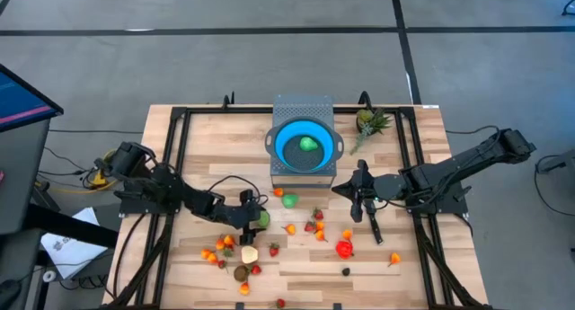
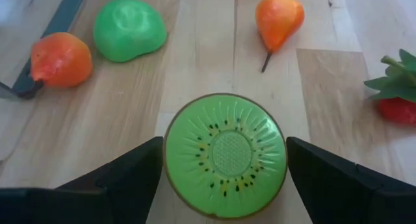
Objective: Pick & Place Fruit
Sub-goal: Put the top sliced kiwi into the strainer bowl
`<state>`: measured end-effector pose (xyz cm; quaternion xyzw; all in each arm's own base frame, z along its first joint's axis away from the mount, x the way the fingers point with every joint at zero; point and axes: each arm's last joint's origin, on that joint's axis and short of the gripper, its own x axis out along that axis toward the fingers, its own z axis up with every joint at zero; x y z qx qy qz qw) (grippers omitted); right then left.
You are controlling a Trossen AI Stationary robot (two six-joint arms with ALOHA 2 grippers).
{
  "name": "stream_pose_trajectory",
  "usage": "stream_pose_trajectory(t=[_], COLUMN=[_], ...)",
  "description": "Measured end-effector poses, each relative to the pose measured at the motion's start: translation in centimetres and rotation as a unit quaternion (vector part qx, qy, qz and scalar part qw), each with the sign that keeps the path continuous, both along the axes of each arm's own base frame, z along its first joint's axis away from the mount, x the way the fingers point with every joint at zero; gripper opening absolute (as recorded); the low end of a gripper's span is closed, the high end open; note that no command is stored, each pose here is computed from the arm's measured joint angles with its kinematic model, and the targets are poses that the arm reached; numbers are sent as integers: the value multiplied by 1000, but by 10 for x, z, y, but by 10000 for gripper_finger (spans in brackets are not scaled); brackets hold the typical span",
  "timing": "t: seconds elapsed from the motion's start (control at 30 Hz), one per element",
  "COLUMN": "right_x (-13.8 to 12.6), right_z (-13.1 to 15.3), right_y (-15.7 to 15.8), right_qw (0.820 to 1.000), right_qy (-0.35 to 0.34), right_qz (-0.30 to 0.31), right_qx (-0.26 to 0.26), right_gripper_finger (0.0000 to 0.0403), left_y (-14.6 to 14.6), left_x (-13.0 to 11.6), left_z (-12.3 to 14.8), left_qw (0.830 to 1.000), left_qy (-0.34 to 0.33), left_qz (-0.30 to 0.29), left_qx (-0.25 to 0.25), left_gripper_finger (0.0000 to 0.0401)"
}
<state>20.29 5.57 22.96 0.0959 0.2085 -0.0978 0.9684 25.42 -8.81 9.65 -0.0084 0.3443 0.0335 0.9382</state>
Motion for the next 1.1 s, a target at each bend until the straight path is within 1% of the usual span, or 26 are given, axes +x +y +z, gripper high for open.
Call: stream_pose_trajectory(t=[0.3,0.87,1.1], right_x=[0,0,0], right_z=[0,0,0], right_y=[0,0,0], right_qw=[1000,1000,1000], right_qy=[0,1,1], right_qz=[0,0,0], right_qx=[0,0,0], right_gripper_finger=[0,0,0], left_y=[0,-1,-1], left_x=[0,2,2], left_z=[0,1,1], left_qw=[1000,1000,1000], left_qy=[-2,-11,-13], left_qz=[0,1,2], left_qx=[-1,-4,-6], left_gripper_finger=[311,245,250])
